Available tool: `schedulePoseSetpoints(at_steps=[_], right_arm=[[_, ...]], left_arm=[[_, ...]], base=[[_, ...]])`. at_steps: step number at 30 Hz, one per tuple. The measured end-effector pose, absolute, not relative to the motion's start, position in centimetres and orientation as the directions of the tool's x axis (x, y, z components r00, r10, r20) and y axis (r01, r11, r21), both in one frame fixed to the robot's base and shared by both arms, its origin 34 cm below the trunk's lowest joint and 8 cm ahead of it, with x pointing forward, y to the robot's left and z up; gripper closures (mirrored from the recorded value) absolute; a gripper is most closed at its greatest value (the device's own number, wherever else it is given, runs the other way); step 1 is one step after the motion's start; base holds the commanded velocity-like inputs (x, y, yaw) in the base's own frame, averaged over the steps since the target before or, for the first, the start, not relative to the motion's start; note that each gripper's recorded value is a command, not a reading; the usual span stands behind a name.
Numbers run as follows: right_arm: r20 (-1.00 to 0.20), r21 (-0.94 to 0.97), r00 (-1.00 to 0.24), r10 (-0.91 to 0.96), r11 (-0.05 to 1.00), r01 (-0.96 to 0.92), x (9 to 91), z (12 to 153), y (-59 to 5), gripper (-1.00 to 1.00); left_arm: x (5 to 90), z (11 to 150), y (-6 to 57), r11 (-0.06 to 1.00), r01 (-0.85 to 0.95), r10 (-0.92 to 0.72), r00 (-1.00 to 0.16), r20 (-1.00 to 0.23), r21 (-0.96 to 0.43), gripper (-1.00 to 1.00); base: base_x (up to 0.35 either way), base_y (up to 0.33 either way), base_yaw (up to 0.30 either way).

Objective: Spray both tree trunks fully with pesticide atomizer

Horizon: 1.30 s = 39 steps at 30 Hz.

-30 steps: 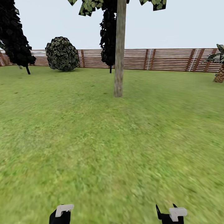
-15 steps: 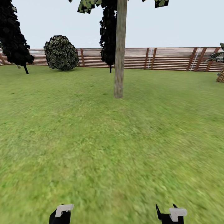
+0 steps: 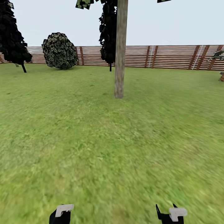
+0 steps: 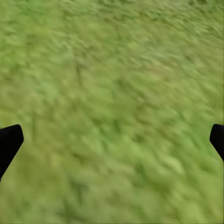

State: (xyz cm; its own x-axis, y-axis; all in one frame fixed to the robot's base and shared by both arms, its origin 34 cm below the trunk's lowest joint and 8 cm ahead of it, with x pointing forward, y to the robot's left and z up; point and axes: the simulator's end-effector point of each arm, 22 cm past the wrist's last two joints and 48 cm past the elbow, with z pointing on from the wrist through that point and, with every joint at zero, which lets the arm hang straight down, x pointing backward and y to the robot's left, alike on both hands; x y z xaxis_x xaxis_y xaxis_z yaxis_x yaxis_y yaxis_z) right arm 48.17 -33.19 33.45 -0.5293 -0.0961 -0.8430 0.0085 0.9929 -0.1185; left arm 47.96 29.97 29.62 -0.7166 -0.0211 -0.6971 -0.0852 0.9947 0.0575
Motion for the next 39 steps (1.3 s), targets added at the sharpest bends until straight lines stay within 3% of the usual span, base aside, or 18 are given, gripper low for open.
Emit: schedulePoseSetpoints(at_steps=[39], right_arm=[[-0.843, -0.119, -0.529, -0.096, 0.993, 0.008, 48.18, 33.45, -33.19, -1.0]], left_arm=[[47.95, 29.63, 30.18, 0.994, -0.087, -0.021, -0.717, -0.697, 0.059, 1.0]], base=[[0.341, 0.0, 0.0]])
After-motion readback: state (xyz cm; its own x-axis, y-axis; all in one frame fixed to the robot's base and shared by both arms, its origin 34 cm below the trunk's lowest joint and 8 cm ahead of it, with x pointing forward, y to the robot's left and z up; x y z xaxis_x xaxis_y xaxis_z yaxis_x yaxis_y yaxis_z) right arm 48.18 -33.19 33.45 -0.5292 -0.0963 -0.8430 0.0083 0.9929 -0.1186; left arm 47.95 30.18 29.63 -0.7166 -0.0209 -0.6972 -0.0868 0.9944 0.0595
